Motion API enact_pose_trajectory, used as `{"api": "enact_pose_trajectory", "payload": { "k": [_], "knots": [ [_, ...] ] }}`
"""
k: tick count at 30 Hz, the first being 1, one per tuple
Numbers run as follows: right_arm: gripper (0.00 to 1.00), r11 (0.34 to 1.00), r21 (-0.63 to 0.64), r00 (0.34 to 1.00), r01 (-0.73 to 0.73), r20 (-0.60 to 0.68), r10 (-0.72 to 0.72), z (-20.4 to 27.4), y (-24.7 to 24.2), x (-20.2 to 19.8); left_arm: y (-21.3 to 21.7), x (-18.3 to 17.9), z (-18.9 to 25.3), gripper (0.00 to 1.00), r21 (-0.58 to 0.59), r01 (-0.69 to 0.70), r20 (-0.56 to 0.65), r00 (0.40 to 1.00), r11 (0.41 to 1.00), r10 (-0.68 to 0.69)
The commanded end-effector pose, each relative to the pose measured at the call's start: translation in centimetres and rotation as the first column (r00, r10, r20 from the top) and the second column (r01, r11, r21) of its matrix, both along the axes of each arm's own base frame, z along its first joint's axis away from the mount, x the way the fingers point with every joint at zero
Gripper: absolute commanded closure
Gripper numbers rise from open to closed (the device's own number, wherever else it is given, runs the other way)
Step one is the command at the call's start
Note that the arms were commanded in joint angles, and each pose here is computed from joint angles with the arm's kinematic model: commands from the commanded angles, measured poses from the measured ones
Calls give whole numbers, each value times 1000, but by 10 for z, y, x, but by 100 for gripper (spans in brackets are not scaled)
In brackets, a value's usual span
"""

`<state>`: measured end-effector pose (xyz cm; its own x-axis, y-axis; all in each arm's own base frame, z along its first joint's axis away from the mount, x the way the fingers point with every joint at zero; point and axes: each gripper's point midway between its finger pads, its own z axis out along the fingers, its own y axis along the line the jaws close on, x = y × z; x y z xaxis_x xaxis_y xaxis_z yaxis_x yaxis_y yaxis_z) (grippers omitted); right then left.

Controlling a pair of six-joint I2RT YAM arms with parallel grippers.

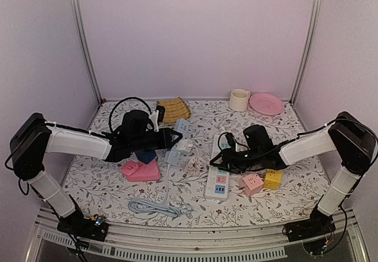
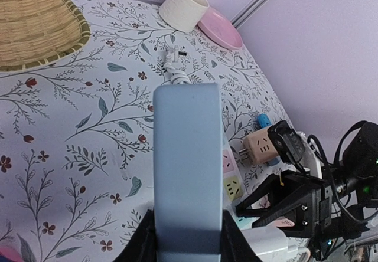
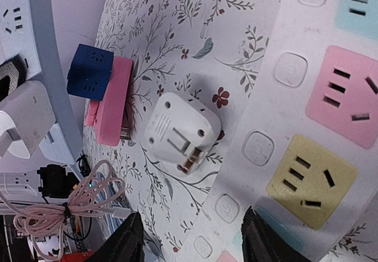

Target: Pull the plug off the socket

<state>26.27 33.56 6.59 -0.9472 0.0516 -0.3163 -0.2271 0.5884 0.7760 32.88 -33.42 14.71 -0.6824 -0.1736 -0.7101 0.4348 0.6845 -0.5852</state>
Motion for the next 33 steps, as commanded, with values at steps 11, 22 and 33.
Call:
{"api": "enact_pose_trajectory", "payload": {
  "k": [11,22,33],
  "knots": [
    [16,999,32,974,24,226,-31,79,4,8,-15,-3,7,100,22,-1,11,1000,1000,0],
    [18,990,139,961,-6,275,-32,117,39,2,-30,-12,19,100,56,-51,52,998,997,48],
    [35,990,136,973,-28,232,-4,108,57,3,-42,-19,32,100,79,-93,102,991,993,84]
  ]
}}
